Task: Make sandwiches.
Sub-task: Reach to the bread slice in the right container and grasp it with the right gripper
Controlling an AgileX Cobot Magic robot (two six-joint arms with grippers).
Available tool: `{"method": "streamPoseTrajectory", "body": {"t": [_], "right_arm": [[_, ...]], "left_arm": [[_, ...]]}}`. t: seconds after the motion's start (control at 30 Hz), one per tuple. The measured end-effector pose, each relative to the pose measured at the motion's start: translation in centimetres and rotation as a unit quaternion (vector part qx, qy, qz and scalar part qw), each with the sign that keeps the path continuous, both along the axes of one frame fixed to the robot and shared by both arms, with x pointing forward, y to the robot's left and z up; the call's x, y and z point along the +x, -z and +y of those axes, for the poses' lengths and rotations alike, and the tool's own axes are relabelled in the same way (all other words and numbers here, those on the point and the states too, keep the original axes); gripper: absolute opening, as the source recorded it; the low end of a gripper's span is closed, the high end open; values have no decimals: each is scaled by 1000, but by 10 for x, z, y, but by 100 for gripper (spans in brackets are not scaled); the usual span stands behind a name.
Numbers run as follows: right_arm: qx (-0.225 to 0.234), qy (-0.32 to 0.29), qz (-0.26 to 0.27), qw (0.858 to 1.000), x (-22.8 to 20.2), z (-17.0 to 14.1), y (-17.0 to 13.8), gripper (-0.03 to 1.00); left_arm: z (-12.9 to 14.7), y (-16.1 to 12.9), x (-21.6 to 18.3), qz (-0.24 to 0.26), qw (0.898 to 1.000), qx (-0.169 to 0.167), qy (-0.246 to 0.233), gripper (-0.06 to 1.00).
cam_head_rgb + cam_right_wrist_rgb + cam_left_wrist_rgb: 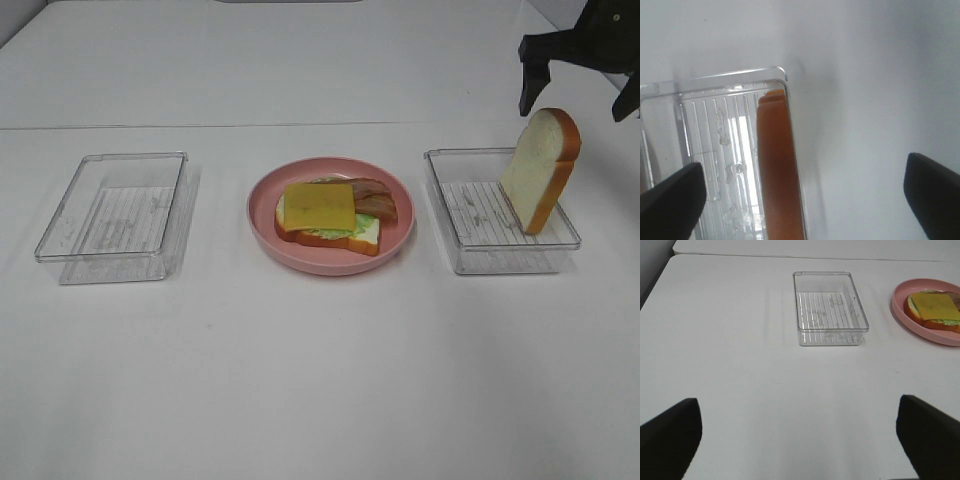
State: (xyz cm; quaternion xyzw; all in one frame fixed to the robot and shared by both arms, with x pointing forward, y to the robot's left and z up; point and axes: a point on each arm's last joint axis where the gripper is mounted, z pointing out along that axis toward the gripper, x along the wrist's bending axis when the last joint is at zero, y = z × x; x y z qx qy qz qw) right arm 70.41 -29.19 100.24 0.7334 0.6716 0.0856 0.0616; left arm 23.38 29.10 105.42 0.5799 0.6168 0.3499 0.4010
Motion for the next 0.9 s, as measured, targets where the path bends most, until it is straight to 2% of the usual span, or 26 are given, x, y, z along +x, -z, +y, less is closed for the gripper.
{"method": "streamPoseTrajectory", "body": {"t": [0.13, 0.27, 0.37, 0.43, 0.47, 0.53, 0.57, 0.6, 0.63, 0.67, 0.7, 0.73, 0.9], "right_arm": [[8, 0, 49, 999, 2, 2, 29, 98], [11, 0, 64, 998, 3, 2, 38, 96], [13, 1, 68, 998, 2, 2, 40, 92], [14, 1, 70, 997, 2, 3, 40, 83], [14, 1, 70, 997, 2, 3, 40, 83], [17, 2, 72, 997, 2, 3, 40, 67], [17, 2, 72, 997, 2, 3, 40, 67], [19, 2, 72, 997, 2, 3, 40, 52], [19, 2, 73, 997, 2, 3, 40, 42], [19, 2, 73, 997, 2, 3, 40, 42], [24, 3, 76, 997, 1, 4, 40, 23], [28, 3, 78, 997, 1, 5, 40, 16], [36, 5, 81, 996, -1, 6, 36, 17]], "left_arm": [[0, 0, 0, 0, 1000, 0, 0, 99], [0, 0, 0, 0, 1000, 0, 0, 99], [0, 0, 0, 0, 1000, 0, 0, 99], [0, 0, 0, 0, 1000, 0, 0, 99], [0, 0, 0, 0, 1000, 0, 0, 99], [0, 0, 0, 0, 1000, 0, 0, 99], [0, 0, 0, 0, 1000, 0, 0, 99], [0, 0, 0, 0, 1000, 0, 0, 99], [0, 0, 0, 0, 1000, 0, 0, 99], [0, 0, 0, 0, 1000, 0, 0, 99], [0, 0, 0, 0, 1000, 0, 0, 99], [0, 0, 0, 0, 1000, 0, 0, 99], [0, 0, 0, 0, 1000, 0, 0, 99]]}}
